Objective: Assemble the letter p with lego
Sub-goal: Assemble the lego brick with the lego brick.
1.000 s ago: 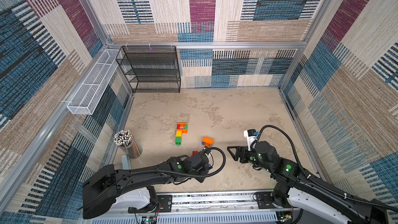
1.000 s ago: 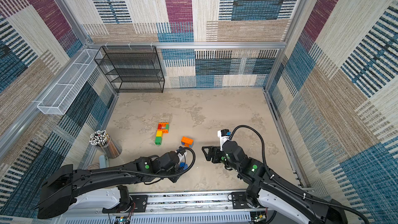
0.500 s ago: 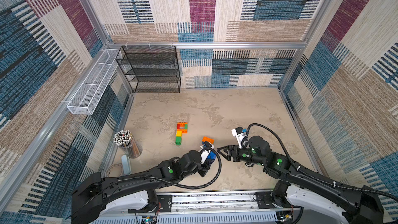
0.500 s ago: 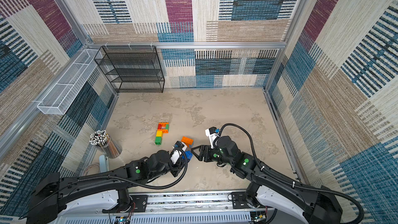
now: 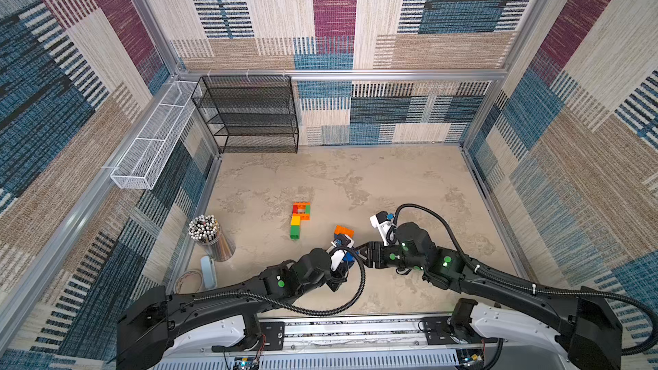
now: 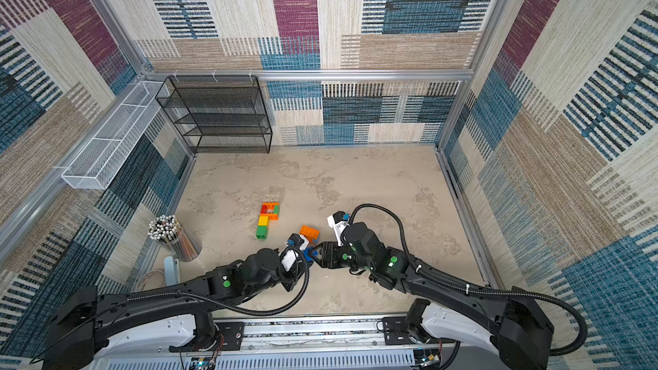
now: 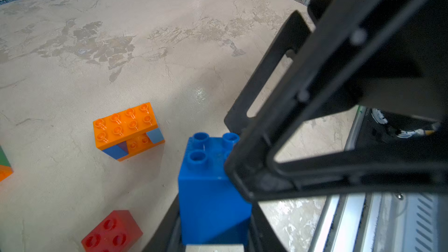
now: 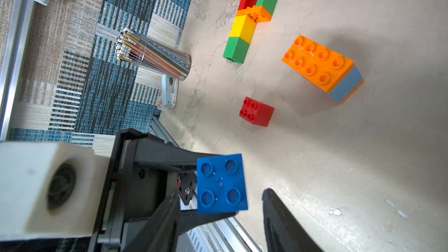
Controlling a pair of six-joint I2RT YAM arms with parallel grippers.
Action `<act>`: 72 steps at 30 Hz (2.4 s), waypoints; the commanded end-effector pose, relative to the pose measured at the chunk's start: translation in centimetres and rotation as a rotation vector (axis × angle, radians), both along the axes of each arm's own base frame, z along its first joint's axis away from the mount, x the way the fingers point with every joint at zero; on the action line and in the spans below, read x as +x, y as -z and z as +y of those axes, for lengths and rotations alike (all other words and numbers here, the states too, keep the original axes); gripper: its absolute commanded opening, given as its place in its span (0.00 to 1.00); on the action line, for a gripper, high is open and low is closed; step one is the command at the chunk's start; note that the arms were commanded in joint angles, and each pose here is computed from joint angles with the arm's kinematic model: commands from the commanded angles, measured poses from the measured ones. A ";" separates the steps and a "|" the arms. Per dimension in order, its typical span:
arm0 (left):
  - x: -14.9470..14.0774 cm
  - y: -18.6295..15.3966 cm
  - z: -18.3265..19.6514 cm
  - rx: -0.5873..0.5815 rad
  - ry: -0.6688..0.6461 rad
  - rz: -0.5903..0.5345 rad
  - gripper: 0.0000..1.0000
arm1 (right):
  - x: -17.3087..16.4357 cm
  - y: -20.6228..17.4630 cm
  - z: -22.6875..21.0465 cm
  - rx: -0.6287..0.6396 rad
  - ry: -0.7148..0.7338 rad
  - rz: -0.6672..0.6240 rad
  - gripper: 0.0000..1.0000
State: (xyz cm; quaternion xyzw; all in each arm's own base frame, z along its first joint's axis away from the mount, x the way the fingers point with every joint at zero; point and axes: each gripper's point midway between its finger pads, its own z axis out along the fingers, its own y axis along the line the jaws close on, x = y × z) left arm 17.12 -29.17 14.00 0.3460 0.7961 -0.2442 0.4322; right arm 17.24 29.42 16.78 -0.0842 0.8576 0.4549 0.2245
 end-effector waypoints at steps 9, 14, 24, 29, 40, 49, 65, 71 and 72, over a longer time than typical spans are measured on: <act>0.2 -1.0 -0.6 -0.029 0.021 -0.046 0.14 | 0.6 0.5 1.1 -0.039 -0.024 -0.016 0.43; 0.5 -0.9 -0.1 -0.020 -0.005 -0.052 0.16 | 1.0 0.8 1.3 -0.085 -0.025 -0.027 0.30; 1.0 -1.1 2.7 -0.009 -0.103 -0.023 0.62 | 4.1 -1.1 0.3 -0.202 -0.006 -0.221 0.18; 1.7 -3.2 6.2 -0.084 -0.225 -0.017 0.71 | 6.4 -2.6 0.9 -0.286 -0.118 -0.463 0.16; 5.2 -3.2 17.2 -0.131 -0.712 0.258 0.91 | 4.5 -1.1 6.2 -0.286 -0.544 -0.834 0.11; 5.7 0.1 20.7 -0.190 -0.884 0.397 0.97 | 3.6 2.0 8.6 -0.290 -0.692 -0.874 0.08; 5.0 1.4 20.9 -0.211 -0.872 0.413 1.00 | 4.1 5.9 10.8 -0.307 -0.820 -0.868 0.08; 5.0 1.6 21.0 -0.209 -0.871 0.411 1.00 | 4.0 6.6 10.6 -0.300 -0.860 -0.855 0.08; 5.0 1.7 21.0 -0.209 -0.870 0.412 1.00 | 3.9 6.8 10.6 -0.301 -0.864 -0.853 0.08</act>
